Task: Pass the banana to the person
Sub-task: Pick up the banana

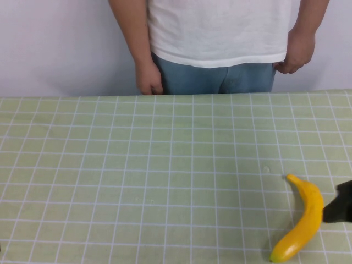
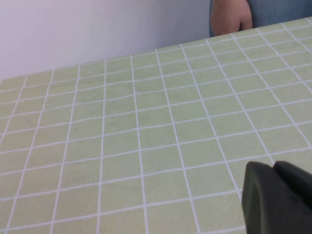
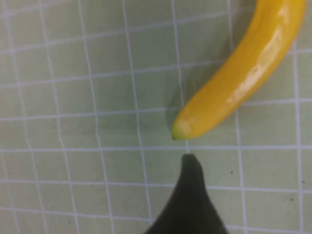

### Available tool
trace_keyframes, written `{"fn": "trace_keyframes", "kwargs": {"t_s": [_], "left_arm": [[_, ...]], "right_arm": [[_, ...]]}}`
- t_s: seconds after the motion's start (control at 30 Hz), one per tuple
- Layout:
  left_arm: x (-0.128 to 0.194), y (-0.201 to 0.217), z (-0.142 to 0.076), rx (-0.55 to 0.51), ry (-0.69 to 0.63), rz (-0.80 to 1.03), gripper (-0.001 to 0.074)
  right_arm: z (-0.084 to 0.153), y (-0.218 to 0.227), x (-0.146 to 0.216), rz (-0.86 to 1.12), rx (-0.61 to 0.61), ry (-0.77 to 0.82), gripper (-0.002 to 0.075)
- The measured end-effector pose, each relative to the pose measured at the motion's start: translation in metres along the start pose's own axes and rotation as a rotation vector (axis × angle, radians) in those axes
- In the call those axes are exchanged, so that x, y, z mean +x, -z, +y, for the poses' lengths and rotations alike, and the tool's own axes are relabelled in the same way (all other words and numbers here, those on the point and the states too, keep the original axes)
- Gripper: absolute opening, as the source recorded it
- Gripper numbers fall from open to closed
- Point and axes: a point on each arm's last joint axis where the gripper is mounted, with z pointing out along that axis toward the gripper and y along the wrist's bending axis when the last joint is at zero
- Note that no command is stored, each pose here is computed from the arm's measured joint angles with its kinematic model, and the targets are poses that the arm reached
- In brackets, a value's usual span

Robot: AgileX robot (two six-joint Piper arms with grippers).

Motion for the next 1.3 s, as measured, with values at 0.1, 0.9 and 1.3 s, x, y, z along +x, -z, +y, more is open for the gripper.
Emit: {"fn": "trace_keyframes", "kwargs": {"t_s": [0.1, 0.9, 1.3], "left_arm": [[0.0, 0.0, 0.0, 0.0, 0.0, 0.0, 0.0001], [0.0, 0.0, 0.0, 0.0, 0.0, 0.0, 0.0001], [0.0, 0.0, 0.0, 0.0, 0.0, 0.0, 0.0001]], "right_arm": [[0.007, -0.018, -0.003, 0.037, 0.033, -0.005, 0.047], [0.007, -0.119, -0.019, 0.134, 0.207, -0.186, 0.0477], [0.001, -0.142, -0.026, 0.115, 0.225, -0.176, 0.026]]}}
